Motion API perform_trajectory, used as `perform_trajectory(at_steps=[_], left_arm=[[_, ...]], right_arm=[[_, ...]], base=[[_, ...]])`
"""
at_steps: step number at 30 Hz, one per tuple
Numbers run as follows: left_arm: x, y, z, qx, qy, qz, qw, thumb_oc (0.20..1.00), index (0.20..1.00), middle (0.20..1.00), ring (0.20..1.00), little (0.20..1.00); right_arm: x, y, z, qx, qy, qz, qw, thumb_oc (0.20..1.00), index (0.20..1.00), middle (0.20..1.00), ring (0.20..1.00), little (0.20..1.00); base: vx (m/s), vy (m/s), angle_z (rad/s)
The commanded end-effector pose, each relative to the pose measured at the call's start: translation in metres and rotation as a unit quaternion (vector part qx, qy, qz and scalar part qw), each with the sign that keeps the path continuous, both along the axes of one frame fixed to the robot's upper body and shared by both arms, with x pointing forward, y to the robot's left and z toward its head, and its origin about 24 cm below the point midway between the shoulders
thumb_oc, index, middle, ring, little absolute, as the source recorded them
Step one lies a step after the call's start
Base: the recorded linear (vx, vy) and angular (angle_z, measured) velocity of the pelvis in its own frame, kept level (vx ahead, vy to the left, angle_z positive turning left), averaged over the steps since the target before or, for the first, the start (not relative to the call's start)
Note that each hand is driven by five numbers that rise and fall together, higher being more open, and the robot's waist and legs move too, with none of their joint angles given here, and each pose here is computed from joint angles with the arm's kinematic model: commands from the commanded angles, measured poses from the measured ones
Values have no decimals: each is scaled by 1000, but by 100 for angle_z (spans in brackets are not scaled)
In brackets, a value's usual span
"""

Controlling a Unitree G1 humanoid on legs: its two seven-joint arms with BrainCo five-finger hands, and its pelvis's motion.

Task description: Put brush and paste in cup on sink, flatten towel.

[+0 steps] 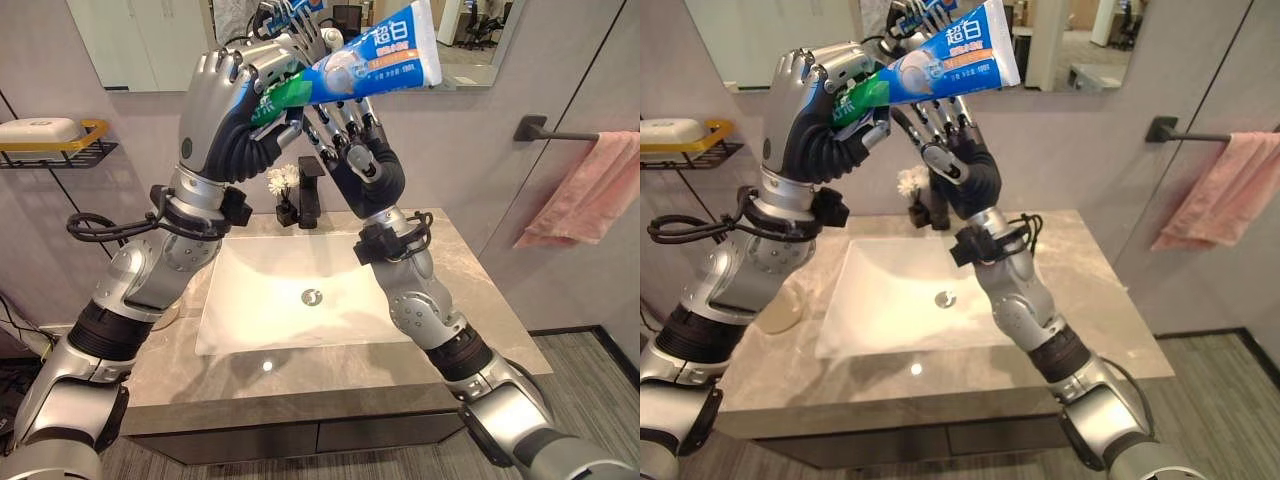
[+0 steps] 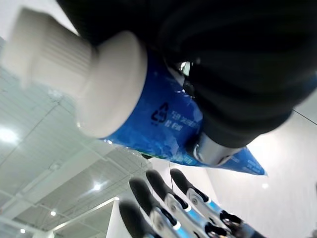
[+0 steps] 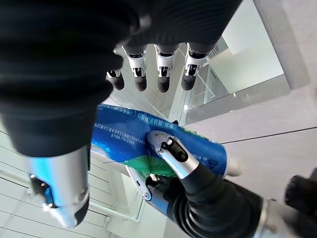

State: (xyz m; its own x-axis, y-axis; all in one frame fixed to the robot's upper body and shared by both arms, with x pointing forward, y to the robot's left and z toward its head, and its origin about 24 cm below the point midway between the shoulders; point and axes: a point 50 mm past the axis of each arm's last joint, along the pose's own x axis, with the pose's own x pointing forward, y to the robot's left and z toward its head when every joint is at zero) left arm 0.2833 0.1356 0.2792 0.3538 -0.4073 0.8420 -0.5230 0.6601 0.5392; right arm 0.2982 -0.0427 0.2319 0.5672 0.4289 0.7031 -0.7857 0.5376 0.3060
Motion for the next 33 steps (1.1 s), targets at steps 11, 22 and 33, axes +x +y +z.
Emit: perform_trajectory(at_steps=[11, 22, 33], left_arm=[[-3, -3, -7, -29, 44, -55, 997, 200, 200, 200, 200, 200], [-2, -8, -25, -62, 101, -92, 989, 200, 200, 200, 200, 200], [-1, -14, -27, -78, 115, -110, 984, 200, 200, 200, 200, 200]], right_arm=[[-13, -8, 59, 126, -84, -8, 988, 1000, 1000, 1000, 1000, 1000], [-12, -5, 55, 140, -63, -8, 988, 809, 809, 809, 809, 809], [-11, -4, 44, 122, -46, -7, 991, 827, 827, 827, 827, 827]], base=[[0, 7, 0], [0, 0, 0], [0, 0, 0]])
